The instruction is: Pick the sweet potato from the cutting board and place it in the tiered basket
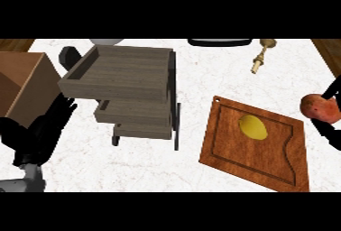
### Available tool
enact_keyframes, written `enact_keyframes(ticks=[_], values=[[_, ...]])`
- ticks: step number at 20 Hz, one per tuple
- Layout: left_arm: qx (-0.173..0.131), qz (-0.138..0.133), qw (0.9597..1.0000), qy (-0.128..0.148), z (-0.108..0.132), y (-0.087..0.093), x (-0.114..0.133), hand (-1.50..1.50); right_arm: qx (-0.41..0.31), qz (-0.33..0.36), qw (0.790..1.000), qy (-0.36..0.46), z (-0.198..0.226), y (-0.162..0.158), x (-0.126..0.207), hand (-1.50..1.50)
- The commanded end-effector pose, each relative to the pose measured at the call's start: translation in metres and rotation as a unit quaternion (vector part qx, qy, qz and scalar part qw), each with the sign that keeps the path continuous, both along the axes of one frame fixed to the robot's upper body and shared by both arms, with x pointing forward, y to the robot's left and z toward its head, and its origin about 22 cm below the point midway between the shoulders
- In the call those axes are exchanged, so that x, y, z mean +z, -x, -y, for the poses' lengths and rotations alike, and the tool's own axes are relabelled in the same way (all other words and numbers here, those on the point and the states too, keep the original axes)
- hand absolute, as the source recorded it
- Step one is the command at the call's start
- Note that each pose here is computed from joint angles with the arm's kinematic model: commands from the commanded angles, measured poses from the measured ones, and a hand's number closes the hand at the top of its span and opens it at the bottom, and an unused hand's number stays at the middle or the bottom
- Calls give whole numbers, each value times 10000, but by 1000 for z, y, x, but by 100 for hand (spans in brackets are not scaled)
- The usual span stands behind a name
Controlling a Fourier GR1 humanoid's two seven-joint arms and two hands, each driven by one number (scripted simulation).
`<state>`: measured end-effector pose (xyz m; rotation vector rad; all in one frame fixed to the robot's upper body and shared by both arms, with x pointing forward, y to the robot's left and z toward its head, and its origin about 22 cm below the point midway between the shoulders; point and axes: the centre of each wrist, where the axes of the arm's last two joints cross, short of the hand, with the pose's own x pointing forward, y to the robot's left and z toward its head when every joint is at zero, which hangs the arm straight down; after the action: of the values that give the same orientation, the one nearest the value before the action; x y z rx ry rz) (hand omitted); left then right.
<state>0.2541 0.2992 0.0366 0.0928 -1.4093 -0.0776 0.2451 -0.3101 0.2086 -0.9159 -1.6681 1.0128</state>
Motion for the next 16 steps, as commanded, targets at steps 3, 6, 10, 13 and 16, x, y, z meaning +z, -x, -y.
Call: enact_keyframes(ticks=[3, 6, 10, 13, 16], values=[[-57, 18, 10000, -8, 3, 3, 3, 0, 535, 612, 9908, -1084, -8, 24, 68, 150], [-70, -24, 9999, -72, 6, -2, -3, 0, 717, 507, 9889, -1195, -19, 29, 100, 150], [-34, 43, 10000, 42, 5, -11, 1, 0, 914, 383, 9888, -1113, -61, 37, 132, 150], [-164, -7, 9999, 56, 5, 1, 0, 0, 1024, 104, 9877, -1180, -87, 33, 152, 150], [-311, -47, 9995, 68, 26, 8, -11, 0, 1048, 173, 9882, -1102, -117, 29, 177, 150]])
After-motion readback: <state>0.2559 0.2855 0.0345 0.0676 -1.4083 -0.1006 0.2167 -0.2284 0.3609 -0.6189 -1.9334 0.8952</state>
